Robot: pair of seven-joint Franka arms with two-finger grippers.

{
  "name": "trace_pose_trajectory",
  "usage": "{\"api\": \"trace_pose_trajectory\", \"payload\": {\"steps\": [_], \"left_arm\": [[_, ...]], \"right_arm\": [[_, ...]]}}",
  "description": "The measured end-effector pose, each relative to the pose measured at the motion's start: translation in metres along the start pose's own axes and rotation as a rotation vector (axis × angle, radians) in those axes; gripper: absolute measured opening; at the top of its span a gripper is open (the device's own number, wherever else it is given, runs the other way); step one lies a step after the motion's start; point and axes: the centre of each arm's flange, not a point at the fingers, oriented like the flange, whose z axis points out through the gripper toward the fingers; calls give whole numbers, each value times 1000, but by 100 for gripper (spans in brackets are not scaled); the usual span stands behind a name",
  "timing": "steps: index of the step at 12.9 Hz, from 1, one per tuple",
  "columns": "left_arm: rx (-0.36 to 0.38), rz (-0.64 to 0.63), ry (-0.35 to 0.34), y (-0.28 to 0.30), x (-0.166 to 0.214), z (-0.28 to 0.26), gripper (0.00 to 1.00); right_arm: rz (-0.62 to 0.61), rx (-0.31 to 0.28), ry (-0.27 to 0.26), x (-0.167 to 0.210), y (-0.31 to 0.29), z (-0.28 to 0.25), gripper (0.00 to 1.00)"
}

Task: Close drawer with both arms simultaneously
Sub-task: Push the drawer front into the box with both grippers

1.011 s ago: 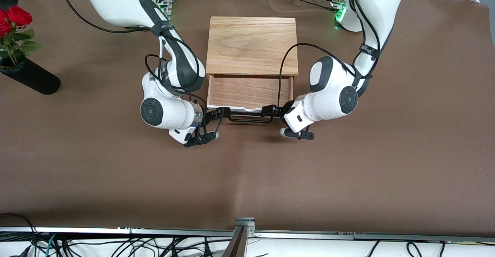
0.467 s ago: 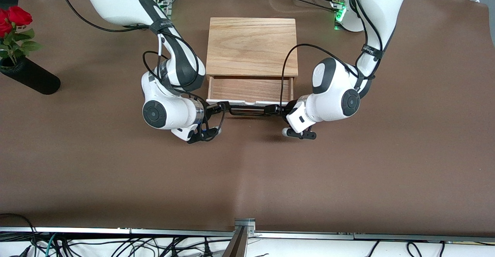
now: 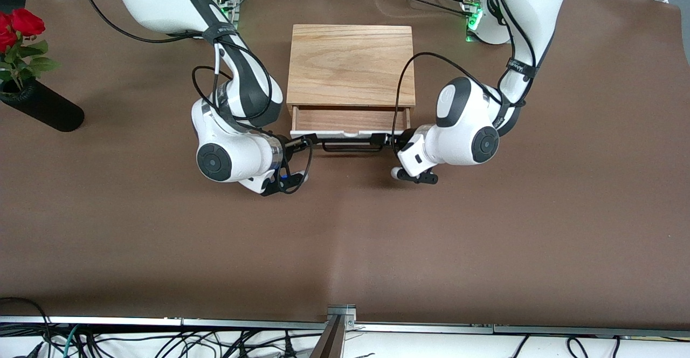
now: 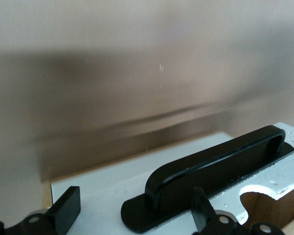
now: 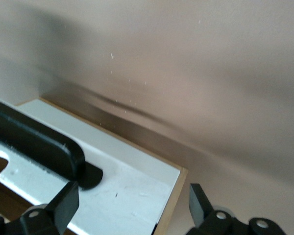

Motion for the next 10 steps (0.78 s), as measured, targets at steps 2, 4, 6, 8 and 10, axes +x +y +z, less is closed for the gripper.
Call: {"api": "trace_pose_trajectory", "payload": {"steps": [2, 4, 6, 8, 10], "left_arm": [[1, 3, 0, 0, -7, -2, 100], [0, 2, -13, -2, -9, -2, 100], [1, 2, -32, -2, -13, 1, 100], [11, 1, -95, -2, -28, 13, 100], [22, 3, -128, -5, -40, 20, 100]], "right_arm": [[-1, -1, -25, -3, 0, 2, 100], [-4, -3, -64, -7, 0, 5, 100], [-6, -4, -111, -12, 0, 9, 100], [-7, -6, -152, -17, 0, 13, 100], [-9, -6, -175, -20, -1, 18, 100]]}}
